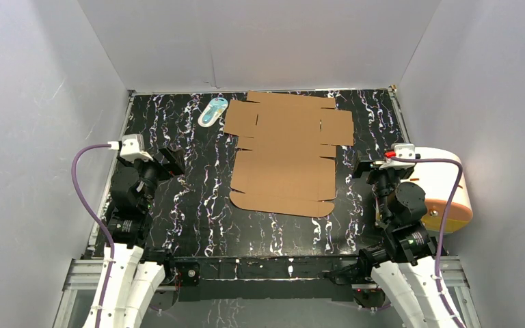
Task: Fold the paper box
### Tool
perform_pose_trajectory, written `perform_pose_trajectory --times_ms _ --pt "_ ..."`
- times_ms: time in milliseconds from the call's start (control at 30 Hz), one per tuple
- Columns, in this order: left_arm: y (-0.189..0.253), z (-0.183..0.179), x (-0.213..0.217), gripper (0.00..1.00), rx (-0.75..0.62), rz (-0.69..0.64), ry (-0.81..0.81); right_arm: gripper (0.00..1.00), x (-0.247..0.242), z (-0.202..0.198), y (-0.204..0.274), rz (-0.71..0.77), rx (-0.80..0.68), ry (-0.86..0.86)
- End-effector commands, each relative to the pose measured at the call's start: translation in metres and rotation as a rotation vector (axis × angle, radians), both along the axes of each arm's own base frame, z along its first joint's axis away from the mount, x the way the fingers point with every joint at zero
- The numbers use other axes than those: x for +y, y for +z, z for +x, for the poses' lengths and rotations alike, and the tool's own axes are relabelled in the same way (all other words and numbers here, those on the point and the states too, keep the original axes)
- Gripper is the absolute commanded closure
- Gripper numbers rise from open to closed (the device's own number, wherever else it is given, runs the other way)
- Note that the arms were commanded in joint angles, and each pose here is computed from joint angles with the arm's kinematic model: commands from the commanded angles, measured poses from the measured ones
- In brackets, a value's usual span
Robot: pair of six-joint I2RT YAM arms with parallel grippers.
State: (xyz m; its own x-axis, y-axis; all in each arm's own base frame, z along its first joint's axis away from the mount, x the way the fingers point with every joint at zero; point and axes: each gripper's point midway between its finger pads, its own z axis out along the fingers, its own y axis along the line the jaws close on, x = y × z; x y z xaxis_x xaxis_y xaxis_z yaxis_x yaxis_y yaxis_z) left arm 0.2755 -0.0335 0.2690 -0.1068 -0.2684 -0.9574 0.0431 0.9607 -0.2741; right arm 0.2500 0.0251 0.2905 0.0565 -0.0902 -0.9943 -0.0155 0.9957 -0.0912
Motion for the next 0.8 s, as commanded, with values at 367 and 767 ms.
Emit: perform_pose_trajectory --times_ms 367,767 --pt "0.011 0.008 -0.003 0.04 -0.023 -0.06 0.006 0.01 0.002 -0.01 0.035 0.05 -0.142 0.027" --pt "-0.024 0.011 -0.048 0.04 0.231 -0.205 -0.193 0.01 0.025 -0.004 0.029 0.079 -0.111 0.137"
